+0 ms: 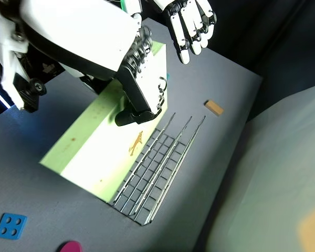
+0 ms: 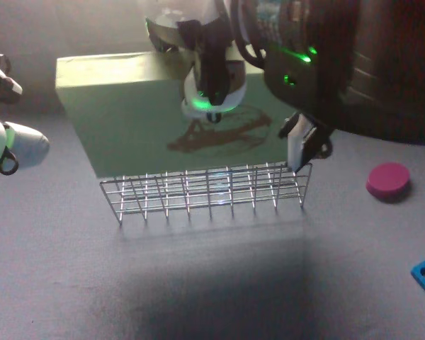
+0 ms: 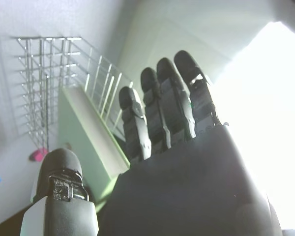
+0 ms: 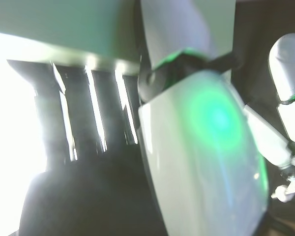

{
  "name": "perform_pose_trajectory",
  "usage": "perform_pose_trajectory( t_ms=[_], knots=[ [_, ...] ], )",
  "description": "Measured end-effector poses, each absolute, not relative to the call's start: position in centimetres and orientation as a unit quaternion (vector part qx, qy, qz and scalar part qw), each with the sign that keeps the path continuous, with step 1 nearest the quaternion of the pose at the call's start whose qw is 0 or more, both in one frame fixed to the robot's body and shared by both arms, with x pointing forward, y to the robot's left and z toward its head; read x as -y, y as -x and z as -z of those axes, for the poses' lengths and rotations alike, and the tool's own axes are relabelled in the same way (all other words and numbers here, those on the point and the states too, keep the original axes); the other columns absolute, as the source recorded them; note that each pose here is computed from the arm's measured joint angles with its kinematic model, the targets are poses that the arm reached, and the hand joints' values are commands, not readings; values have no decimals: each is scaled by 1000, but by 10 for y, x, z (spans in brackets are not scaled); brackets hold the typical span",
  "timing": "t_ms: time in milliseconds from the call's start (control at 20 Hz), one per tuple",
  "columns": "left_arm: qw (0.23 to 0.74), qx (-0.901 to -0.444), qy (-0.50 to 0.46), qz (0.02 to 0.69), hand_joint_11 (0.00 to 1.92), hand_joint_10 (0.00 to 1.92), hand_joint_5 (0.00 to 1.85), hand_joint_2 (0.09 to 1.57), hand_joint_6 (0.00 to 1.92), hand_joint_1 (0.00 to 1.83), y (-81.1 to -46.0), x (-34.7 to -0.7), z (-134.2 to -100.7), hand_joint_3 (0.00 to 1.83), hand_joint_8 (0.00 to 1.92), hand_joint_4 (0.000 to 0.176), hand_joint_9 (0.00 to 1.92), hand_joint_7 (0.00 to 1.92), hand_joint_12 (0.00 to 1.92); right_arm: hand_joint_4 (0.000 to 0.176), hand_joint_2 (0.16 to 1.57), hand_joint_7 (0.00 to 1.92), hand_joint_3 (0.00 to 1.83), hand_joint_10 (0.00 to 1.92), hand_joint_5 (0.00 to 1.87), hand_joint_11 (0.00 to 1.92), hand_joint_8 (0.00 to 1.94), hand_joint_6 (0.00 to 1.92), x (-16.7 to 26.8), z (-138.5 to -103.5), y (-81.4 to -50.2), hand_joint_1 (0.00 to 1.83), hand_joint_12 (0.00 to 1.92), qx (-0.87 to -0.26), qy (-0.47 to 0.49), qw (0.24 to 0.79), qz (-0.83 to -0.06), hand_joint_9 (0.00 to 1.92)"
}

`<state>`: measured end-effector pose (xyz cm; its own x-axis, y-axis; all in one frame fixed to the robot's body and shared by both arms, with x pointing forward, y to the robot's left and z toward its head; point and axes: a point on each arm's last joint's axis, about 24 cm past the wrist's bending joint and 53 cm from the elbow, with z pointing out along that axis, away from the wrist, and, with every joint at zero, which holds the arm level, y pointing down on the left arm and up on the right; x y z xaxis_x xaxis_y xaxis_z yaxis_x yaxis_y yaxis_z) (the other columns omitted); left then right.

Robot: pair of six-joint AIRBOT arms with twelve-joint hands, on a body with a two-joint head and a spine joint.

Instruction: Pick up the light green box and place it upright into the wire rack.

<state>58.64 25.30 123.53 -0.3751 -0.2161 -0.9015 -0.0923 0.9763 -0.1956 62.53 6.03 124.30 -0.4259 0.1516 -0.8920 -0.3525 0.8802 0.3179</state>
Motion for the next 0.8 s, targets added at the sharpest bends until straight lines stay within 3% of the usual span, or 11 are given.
perform_pose_trajectory(
  t_ms=[800],
  knots=[
    [551, -828, 84, 53, 0, 0, 395, 1194, 0, 139, -585, -251, -1235, 0, 1, 96, 291, 362, 755, 0, 1181, 901, 1, 1325, 824, 724, 1297, 1107, -73, -1197, -649, 1203, 1583, -836, 54, 494, -234, 749]
  ],
)
